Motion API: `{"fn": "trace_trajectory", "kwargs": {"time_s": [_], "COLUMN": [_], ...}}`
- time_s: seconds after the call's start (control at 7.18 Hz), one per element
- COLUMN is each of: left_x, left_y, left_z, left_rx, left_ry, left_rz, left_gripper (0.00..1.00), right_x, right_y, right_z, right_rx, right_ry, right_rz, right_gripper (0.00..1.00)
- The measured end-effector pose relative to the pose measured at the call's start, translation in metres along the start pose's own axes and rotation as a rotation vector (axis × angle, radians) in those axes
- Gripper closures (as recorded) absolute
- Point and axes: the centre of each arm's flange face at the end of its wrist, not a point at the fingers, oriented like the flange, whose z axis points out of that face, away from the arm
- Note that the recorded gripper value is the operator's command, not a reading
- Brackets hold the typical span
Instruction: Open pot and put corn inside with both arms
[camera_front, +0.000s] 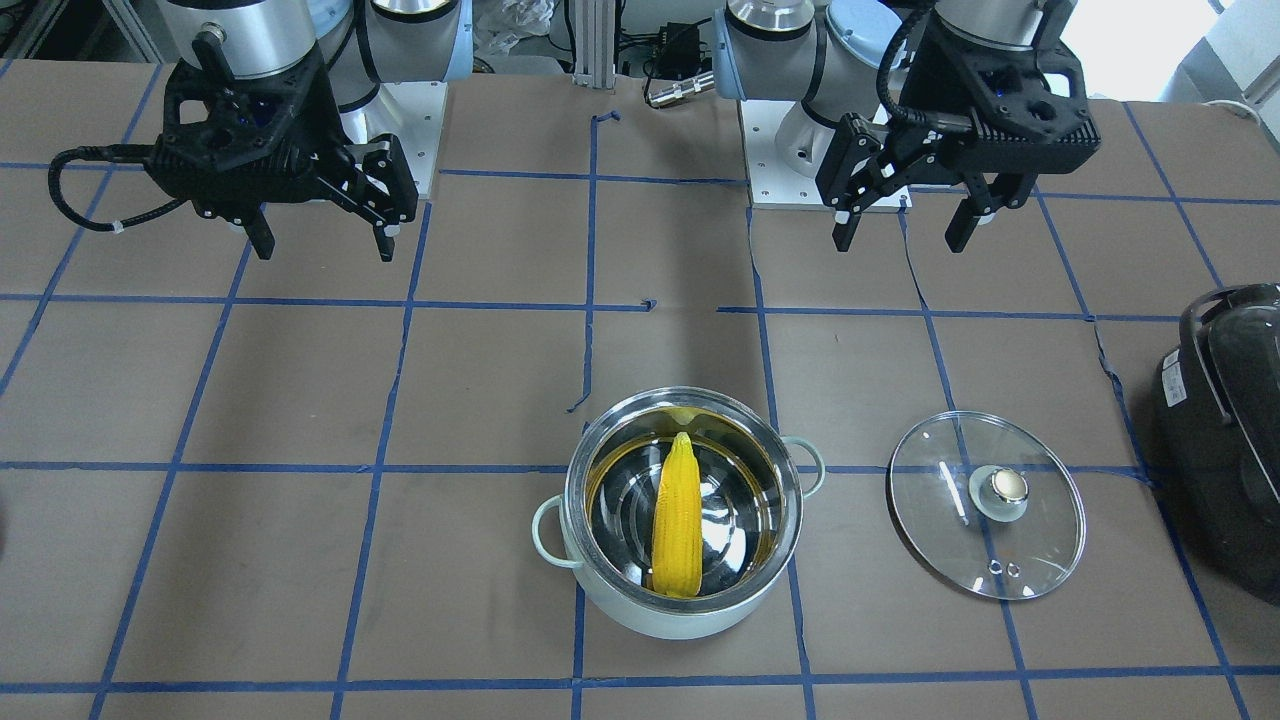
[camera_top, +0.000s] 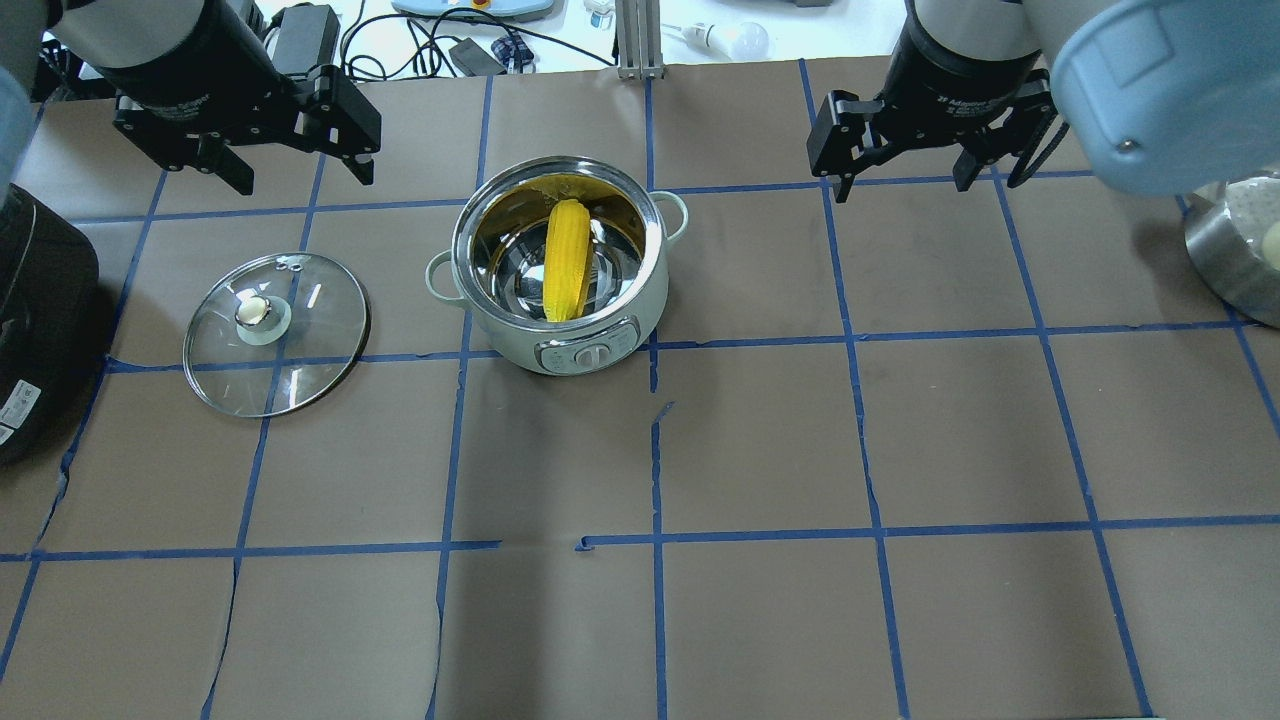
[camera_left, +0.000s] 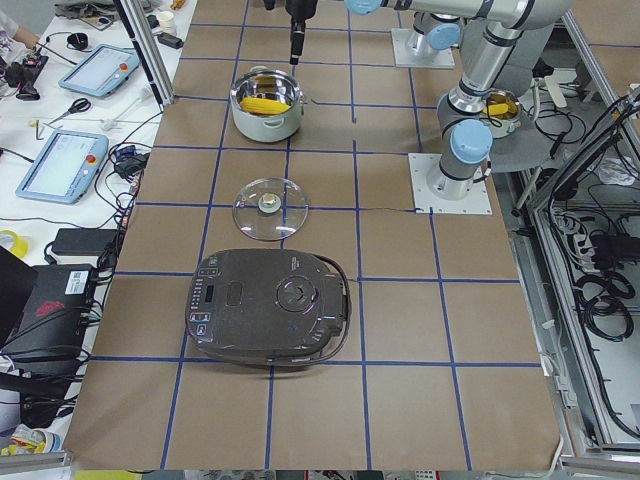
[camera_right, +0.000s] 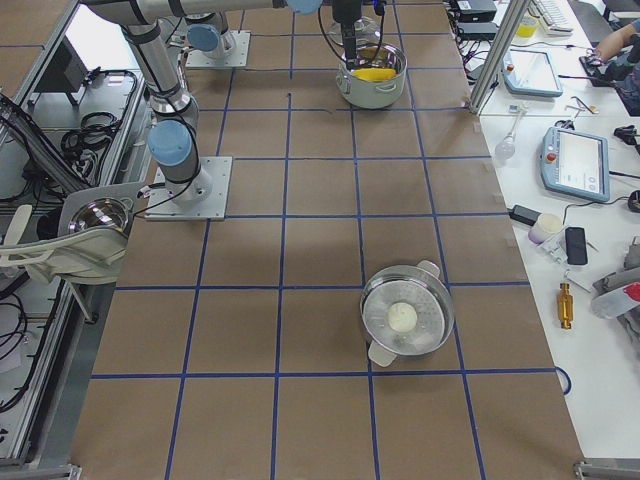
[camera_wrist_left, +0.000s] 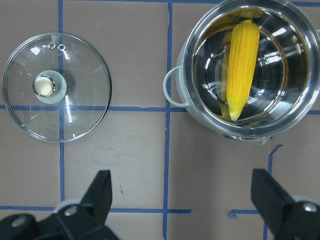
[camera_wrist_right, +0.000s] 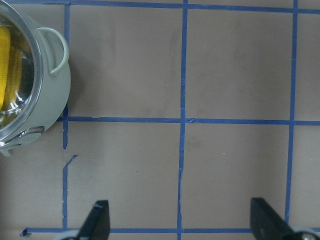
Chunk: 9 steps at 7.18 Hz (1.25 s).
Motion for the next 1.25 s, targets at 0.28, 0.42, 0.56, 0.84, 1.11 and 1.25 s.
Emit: {"fn": "trace_trajectory", "kwargs": {"time_s": [0.28, 0.42, 0.56, 0.84, 1.11, 1.25], "left_x": [0.0000, 0.0000, 0.0000, 0.0000, -0.0001, -0.0001], "left_y": [0.0000, 0.0000, 0.0000, 0.0000, 0.0000, 0.0000], "left_z": [0.0000, 0.0000, 0.0000, 0.0000, 0.0000, 0.0000], "left_rx": [0.000, 0.000, 0.000, 0.000, 0.000, 0.000], "left_ry": [0.000, 0.000, 0.000, 0.000, -0.001, 0.000], "left_rz": [0.000, 0.000, 0.000, 0.000, 0.000, 0.000], "left_gripper": [0.00, 0.00, 0.00, 0.00, 0.00, 0.00], "right_x": [-0.0009, -0.0010, -0.0010, -0.0006, -0.0007, -0.0004], "right_y": [-0.0004, 0.0000, 0.0002, 0.0002, 0.0003, 0.0003], "right_z": [0.0019, 0.0025, 0.0028, 0.0030, 0.0031, 0.0032], "right_rx": [0.003, 0.003, 0.003, 0.003, 0.002, 0.002], "right_ry": [-0.010, -0.009, -0.009, -0.008, -0.007, -0.004], "right_rz": [0.001, 0.000, 0.000, 0.001, 0.001, 0.001], "right_gripper": [0.00, 0.00, 0.00, 0.00, 0.00, 0.00]}}
